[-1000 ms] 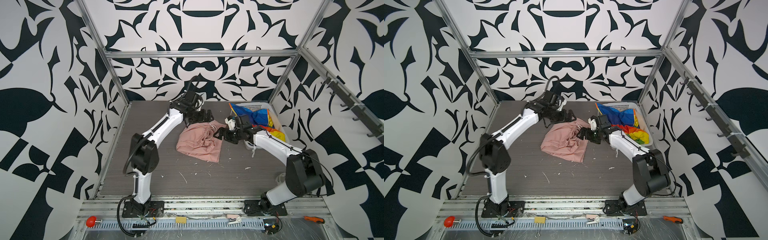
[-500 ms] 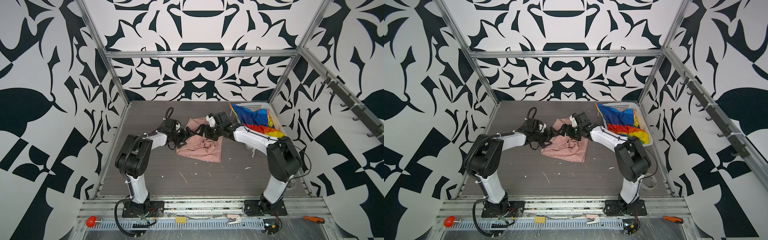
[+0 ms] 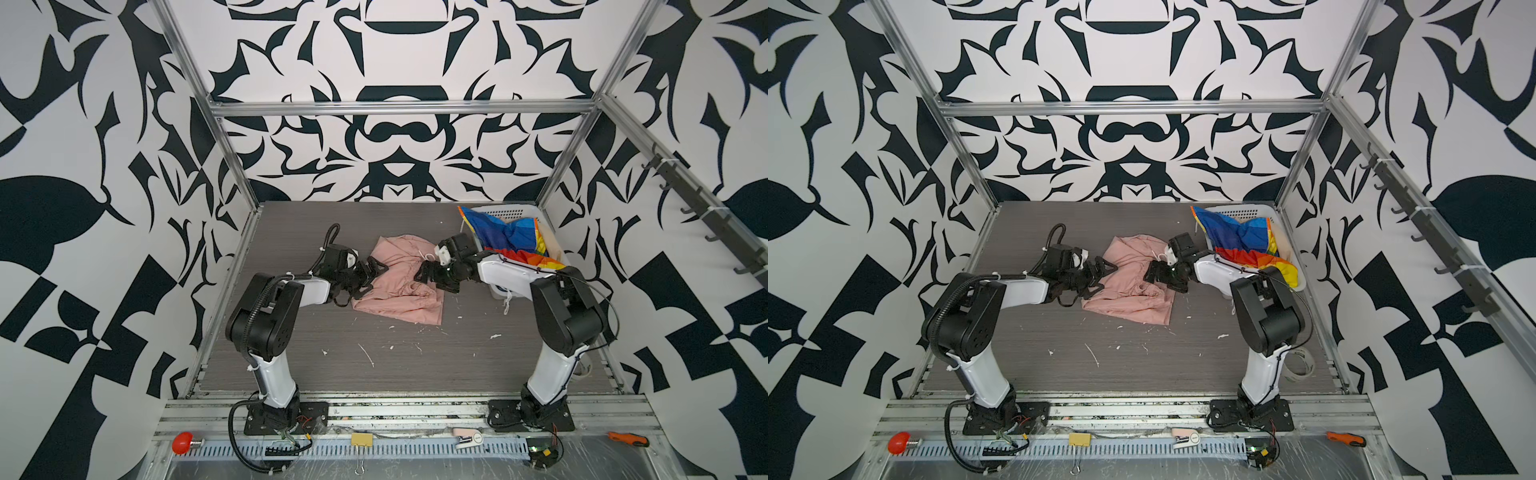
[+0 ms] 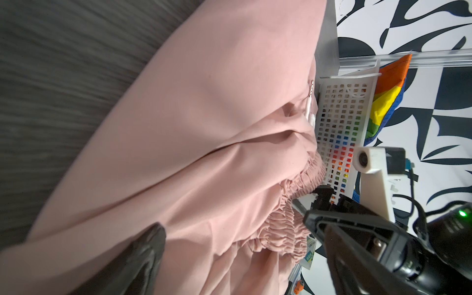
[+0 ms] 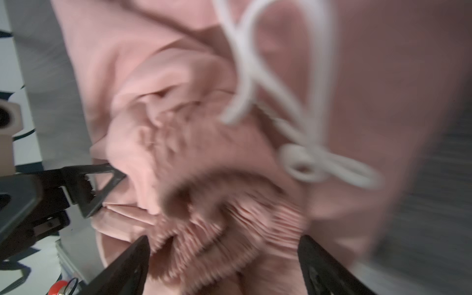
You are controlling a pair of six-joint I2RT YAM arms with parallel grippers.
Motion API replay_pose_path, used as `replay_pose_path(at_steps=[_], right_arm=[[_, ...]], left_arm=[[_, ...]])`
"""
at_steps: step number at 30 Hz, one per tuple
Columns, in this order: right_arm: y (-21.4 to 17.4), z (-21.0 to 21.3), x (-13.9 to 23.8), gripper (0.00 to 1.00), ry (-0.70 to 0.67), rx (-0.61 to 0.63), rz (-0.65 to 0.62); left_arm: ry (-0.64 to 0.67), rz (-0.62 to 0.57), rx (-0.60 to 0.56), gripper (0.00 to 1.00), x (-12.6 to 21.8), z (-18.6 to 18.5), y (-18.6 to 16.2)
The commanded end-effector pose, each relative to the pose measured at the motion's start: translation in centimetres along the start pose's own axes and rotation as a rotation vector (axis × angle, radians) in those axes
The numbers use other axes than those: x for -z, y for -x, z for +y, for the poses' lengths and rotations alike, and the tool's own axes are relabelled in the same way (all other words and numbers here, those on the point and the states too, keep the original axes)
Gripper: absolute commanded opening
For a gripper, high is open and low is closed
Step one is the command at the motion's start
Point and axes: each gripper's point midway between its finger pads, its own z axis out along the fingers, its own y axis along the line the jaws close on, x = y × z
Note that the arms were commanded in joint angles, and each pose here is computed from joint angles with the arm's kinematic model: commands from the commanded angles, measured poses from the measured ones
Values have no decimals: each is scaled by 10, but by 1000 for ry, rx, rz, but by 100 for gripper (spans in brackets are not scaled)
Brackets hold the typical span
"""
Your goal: Fold and stack the shorts
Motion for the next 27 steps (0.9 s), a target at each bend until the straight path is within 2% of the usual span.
replay_pose_path(at_steps=[1, 5, 7, 11, 16, 19, 23, 27], right_arm=[[8, 31, 44, 92, 32, 124, -84], [20, 74, 68, 92, 183, 111, -166], [20, 97, 64, 92, 251, 122, -173], [12, 130, 42, 92, 344, 161, -161], [0, 146, 7, 92, 431, 172, -136], [-4, 142, -15, 92, 430, 189, -110], [-11, 114, -39, 92, 353, 180, -61], [-18, 64, -50, 92, 240, 124, -12]], left_arm=[[-28, -5, -4, 99, 11, -34, 8], [-79, -35, -53, 99, 19, -87, 34], [-112, 15, -40, 99, 6, -103, 43], [-171, 71, 9, 99, -27, -109, 60], [-136, 95, 28, 99, -62, -87, 73], [-123, 90, 37, 99, -76, -73, 79], [-55, 42, 42, 99, -83, -42, 93], [-11, -2, 85, 99, -80, -7, 115]])
